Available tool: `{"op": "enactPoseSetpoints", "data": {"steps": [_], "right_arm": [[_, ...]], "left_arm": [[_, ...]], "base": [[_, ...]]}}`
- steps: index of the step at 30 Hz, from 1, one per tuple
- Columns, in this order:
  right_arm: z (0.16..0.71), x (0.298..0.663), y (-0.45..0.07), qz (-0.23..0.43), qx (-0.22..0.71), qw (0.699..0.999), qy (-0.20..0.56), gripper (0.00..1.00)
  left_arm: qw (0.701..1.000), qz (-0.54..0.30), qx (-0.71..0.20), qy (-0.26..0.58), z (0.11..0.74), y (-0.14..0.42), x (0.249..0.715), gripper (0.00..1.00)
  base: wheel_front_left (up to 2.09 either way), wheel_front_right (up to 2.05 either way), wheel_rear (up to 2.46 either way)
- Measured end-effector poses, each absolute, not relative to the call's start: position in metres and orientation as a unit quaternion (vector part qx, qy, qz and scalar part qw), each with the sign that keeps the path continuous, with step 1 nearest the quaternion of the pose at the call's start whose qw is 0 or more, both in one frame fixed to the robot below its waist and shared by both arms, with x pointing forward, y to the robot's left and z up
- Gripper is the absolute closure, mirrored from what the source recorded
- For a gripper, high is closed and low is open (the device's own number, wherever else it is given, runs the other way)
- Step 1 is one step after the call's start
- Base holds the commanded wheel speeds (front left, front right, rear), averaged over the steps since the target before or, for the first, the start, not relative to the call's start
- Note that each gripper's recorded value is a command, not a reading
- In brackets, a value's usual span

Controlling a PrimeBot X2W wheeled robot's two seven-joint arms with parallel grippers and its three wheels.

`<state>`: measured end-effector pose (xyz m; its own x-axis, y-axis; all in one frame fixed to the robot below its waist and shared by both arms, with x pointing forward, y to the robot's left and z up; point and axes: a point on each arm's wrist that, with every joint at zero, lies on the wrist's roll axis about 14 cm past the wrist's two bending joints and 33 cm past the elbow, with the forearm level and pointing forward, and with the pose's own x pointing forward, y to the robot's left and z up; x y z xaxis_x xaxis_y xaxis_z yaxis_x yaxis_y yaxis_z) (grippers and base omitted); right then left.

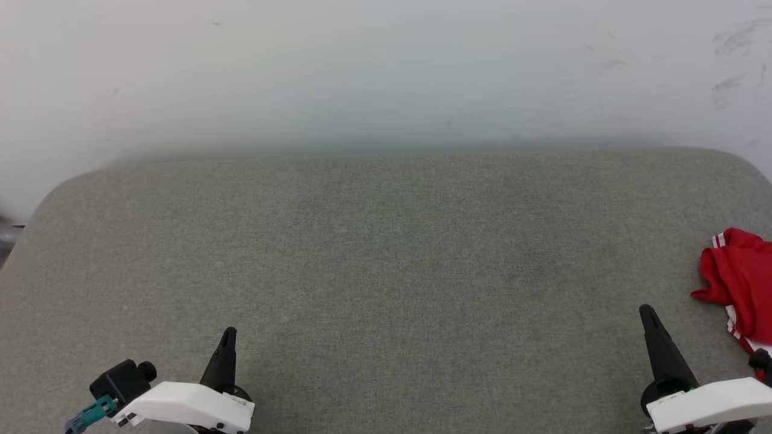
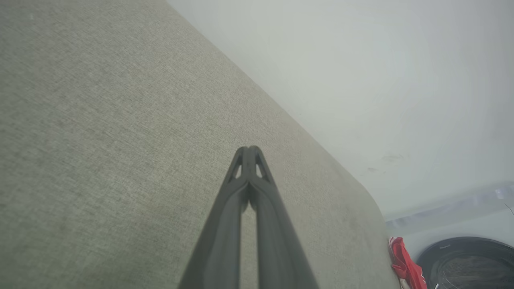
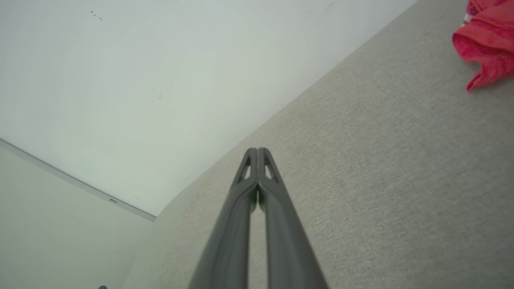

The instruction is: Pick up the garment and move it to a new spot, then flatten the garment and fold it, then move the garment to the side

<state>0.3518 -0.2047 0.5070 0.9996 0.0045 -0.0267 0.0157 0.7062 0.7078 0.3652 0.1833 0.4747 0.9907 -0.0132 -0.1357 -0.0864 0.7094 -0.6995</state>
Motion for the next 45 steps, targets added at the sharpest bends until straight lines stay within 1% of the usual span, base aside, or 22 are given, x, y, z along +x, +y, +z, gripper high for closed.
{"op": "enactPoseSetpoints", "data": {"steps": [19, 45], "right_arm": [[0.504, 0.361, -0.204, -0.006, 0.487, 0.873, 0.013, 1.00], [0.504, 0.373, -0.203, -0.005, 0.594, 0.805, 0.009, 1.00]], "left_arm": [[0.871, 0.024, -0.487, 0.058, 0.481, 0.187, 0.373, 1.00], [0.802, 0.021, -0.595, 0.041, 0.490, 0.192, 0.380, 1.00]], "base": [[0.00, 0.00, 0.00], [0.00, 0.00, 0.00]]}}
